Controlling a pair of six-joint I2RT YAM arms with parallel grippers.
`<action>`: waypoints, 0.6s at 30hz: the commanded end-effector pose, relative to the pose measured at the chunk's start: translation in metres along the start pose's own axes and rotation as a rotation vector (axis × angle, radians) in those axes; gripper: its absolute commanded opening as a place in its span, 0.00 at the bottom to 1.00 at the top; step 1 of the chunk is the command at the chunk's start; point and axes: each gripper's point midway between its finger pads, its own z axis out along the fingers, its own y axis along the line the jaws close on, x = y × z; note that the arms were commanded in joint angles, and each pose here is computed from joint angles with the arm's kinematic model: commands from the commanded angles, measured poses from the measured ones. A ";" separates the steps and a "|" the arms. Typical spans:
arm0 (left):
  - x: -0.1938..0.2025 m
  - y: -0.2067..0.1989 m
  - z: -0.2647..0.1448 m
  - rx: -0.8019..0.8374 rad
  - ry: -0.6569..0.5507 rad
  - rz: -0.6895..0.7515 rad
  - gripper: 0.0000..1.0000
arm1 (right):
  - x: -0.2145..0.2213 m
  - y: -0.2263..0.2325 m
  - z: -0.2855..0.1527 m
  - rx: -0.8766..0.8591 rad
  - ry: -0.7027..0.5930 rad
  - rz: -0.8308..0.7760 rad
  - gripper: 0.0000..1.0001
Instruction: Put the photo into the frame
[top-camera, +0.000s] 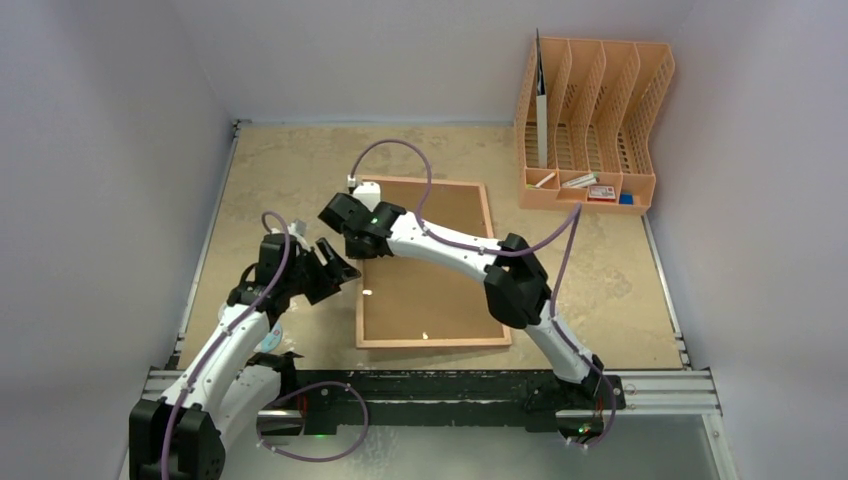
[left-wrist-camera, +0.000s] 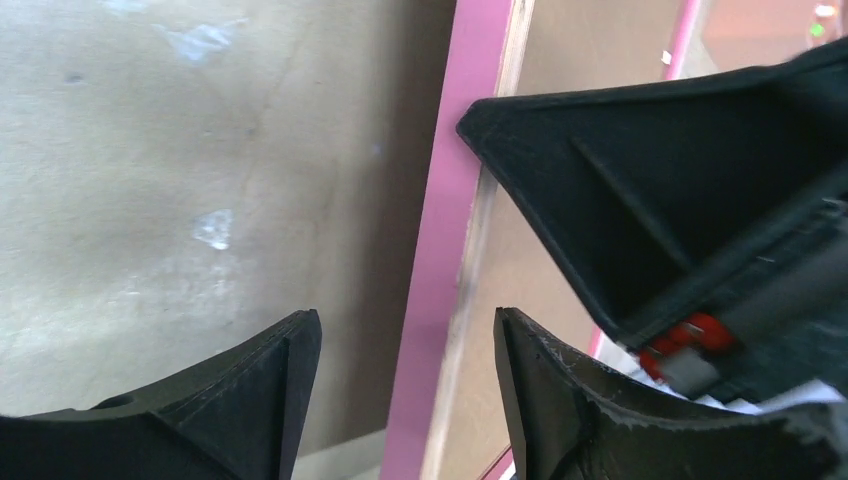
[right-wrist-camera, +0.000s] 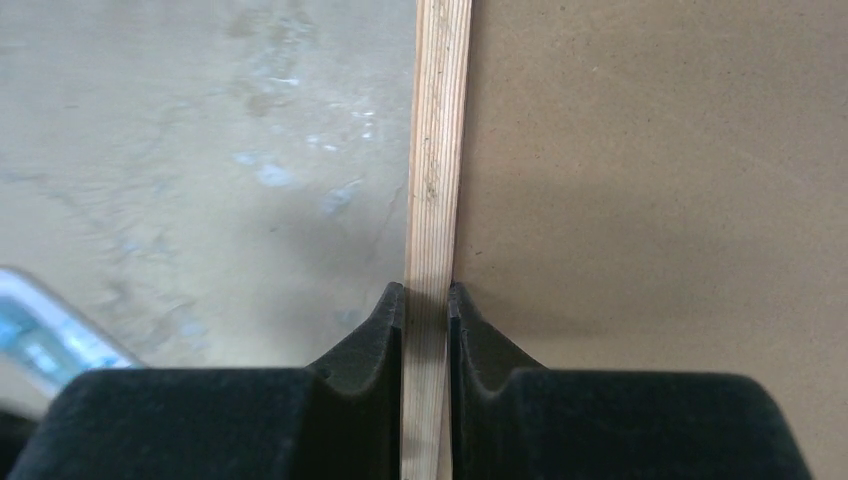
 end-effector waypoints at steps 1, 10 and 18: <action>0.007 -0.030 -0.003 0.178 0.056 0.051 0.66 | -0.042 0.022 -0.049 -0.151 -0.089 0.073 0.00; 0.012 -0.064 -0.013 0.365 0.105 0.033 0.42 | -0.052 0.024 -0.062 -0.217 -0.086 0.097 0.00; 0.018 -0.066 -0.008 0.408 0.150 -0.013 0.15 | -0.060 0.028 -0.076 -0.275 -0.086 0.098 0.00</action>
